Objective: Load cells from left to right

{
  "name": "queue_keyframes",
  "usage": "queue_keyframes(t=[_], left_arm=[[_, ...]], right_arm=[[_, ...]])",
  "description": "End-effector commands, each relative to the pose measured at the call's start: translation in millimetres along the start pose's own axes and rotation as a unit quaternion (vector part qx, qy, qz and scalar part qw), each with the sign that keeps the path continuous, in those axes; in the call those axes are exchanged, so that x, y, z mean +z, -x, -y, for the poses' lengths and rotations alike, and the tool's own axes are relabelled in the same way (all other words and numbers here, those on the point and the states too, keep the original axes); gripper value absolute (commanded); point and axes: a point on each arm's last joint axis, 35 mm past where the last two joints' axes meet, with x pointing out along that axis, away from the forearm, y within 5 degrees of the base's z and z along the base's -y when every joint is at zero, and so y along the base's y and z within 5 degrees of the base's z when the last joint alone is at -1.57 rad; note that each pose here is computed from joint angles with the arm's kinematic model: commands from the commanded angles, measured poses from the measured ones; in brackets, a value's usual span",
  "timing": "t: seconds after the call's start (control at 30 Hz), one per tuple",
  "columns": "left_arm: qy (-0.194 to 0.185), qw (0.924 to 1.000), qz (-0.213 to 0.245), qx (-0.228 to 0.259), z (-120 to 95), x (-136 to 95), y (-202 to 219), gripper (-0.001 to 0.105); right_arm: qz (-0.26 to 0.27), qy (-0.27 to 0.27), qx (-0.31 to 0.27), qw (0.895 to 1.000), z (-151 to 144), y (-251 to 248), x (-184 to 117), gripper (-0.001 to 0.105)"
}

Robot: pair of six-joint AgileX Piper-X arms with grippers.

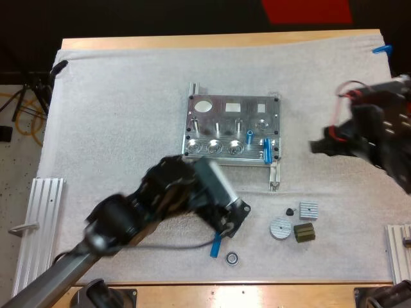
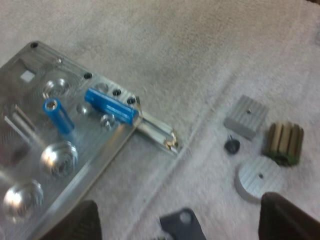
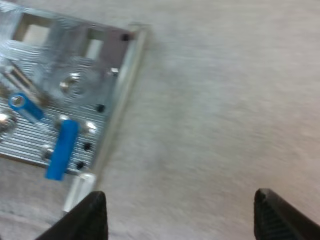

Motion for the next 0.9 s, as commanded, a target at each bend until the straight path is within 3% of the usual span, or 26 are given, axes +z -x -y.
queue_keyframes(t=[0.0, 0.2, 0.33, 0.5, 0.7, 0.87], left_arm=[[0.004, 1.0, 0.004, -0.006, 1.0, 12.4, -7.2, 0.065], [-0.021, 0.9986, -0.041, -0.028, 20.4, 34.1, -55.5, 0.065], [-0.03, 0.9971, -0.066, 0.023, 30.3, 39.1, -89.9, 0.065], [0.01, 0.9932, -0.098, 0.062, 26.0, 45.9, -139.0, 0.065], [0.005, 0.986, -0.107, 0.128, 18.0, 54.5, -179.9, 0.065], [0.06, 0.9798, -0.115, 0.152, -2.7, 57.0, -200.2, 0.063]], right_arm=[[0.002, -0.004, -0.012, 1.0, 7.0, 12.9, -11.0, 0.06], [0.005, -0.024, -0.028, 0.999, 14.0, 35.9, -45.5, 0.06], [0.01, -0.025, -0.03, 0.999, 11.6, 40.6, -58.8, 0.06], [0.011, -0.027, -0.03, 0.999, 10.5, 42.3, -64.8, 0.06], [0.006, -0.024, -0.029, 0.999, 10.3, 42.2, -65.7, 0.06], [0.006, -0.027, -0.03, 0.999, 10.7, 43.0, -66.5, 0.06]])
